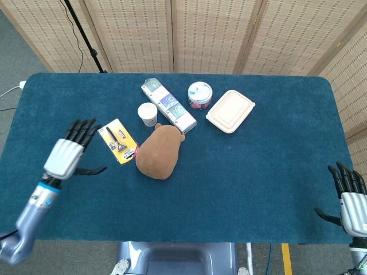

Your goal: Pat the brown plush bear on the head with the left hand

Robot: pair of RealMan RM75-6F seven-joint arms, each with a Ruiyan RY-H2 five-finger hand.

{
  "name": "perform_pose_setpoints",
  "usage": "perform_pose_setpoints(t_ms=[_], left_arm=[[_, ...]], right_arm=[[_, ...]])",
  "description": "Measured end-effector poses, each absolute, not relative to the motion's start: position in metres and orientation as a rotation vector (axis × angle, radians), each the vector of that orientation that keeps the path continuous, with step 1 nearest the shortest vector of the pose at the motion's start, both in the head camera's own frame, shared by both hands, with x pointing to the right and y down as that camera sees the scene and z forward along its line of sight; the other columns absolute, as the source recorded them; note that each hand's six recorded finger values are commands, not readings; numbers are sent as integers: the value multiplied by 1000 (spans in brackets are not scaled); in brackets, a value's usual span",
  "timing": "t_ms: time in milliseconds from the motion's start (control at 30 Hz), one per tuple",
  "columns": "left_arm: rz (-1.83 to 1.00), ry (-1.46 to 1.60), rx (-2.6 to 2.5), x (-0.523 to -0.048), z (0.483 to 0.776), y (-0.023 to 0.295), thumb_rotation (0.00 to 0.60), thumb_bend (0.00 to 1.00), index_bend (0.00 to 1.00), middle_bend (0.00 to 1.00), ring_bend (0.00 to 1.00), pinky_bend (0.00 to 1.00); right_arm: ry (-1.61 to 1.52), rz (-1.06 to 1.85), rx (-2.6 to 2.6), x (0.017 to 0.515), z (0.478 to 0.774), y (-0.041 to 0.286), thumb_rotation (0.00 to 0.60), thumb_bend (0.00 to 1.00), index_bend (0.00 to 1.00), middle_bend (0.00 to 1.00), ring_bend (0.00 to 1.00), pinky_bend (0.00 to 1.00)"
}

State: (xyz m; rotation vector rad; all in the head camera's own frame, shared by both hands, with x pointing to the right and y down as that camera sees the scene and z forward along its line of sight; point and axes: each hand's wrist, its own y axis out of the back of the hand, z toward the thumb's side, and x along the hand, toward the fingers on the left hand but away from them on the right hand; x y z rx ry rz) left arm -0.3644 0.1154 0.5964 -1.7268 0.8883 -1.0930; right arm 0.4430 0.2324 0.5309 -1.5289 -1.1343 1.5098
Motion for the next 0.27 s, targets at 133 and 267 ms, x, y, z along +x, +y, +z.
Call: perform_pose_setpoints(t_ms=[133,267], left_arm=[[-1187,971,-1704,-418,591,152,11,0,0,0,0,0],[-1270,1010,-1680,-456,590,181,33,0,0,0,0,0]], right_arm=[[-1131,1488,-1570,440,530,234,600,0,0,0,0,0],[-1135,1483,-1565,441,527,236,600,0,0,0,0,0]])
